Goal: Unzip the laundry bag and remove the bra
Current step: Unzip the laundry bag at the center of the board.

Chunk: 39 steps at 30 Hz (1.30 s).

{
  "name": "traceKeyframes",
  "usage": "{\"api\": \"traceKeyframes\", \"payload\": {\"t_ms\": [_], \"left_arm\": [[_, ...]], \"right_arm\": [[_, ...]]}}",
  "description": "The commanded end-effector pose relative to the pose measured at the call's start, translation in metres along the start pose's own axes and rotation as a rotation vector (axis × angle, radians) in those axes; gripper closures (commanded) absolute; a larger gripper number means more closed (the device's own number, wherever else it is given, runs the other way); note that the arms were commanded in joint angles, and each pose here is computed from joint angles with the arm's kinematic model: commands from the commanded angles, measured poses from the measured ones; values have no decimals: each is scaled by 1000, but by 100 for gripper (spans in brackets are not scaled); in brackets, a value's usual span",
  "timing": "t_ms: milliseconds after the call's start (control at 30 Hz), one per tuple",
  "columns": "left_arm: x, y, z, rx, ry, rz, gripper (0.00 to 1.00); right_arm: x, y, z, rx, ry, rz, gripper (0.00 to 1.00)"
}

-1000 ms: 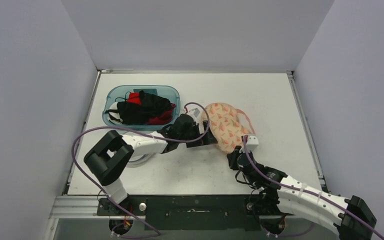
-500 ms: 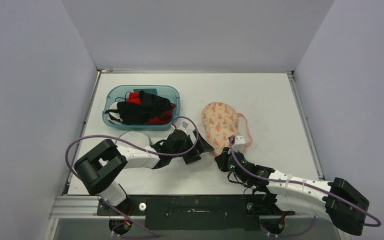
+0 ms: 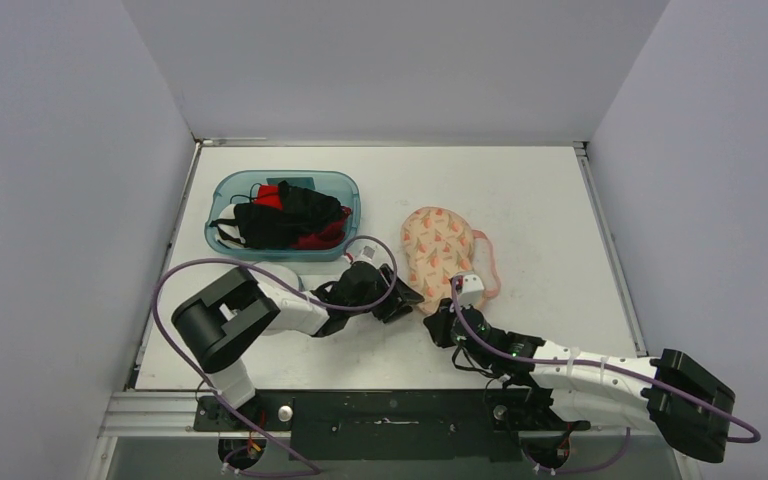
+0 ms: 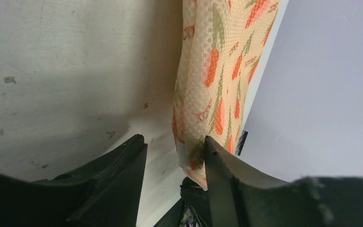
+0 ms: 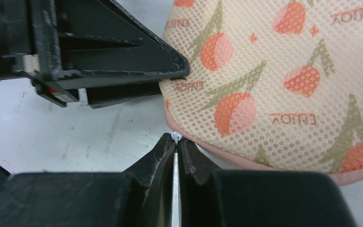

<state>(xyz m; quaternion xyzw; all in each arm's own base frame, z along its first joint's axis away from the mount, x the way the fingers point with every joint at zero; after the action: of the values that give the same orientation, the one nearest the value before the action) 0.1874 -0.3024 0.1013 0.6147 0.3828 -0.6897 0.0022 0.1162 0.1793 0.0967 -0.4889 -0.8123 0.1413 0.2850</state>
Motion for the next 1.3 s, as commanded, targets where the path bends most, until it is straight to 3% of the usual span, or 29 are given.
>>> {"api": "traceKeyframes", "payload": {"t_ms": [0, 133, 300, 800, 1000, 1267], "left_arm": [[-22, 11, -4, -20, -21, 102, 60], [-20, 14, -4, -17, -21, 100, 75], [-17, 14, -6, -33, -19, 87, 100], [-9, -3, -15, -89, 146, -29, 100], [-12, -16, -22, -92, 358, -107, 100], [-28, -9, -36, -36, 601, -192, 100]], "right_arm": [[13, 0, -12, -73, 30, -55, 95], [13, 0, -12, -69, 23, -54, 95], [8, -2, -9, -50, 9, -22, 95], [-31, -26, -6, -105, 135, 301, 95], [-12, -25, -16, -124, 76, 135, 95], [21, -18, -5, -109, -9, 44, 95]]}}
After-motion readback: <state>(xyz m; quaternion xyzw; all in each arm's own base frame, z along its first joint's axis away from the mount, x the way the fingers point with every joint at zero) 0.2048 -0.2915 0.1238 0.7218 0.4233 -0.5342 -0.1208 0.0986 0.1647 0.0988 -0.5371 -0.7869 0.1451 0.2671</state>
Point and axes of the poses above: each gripper's point midway between its finger pads, its own y axis out along the fingers, its own x axis along the line the jaws close on, z = x × y, the point moved 9 cm from there along -y, back along the fingers, and after that the axes turned 3 degrees about -y, right-handed, at the moved point
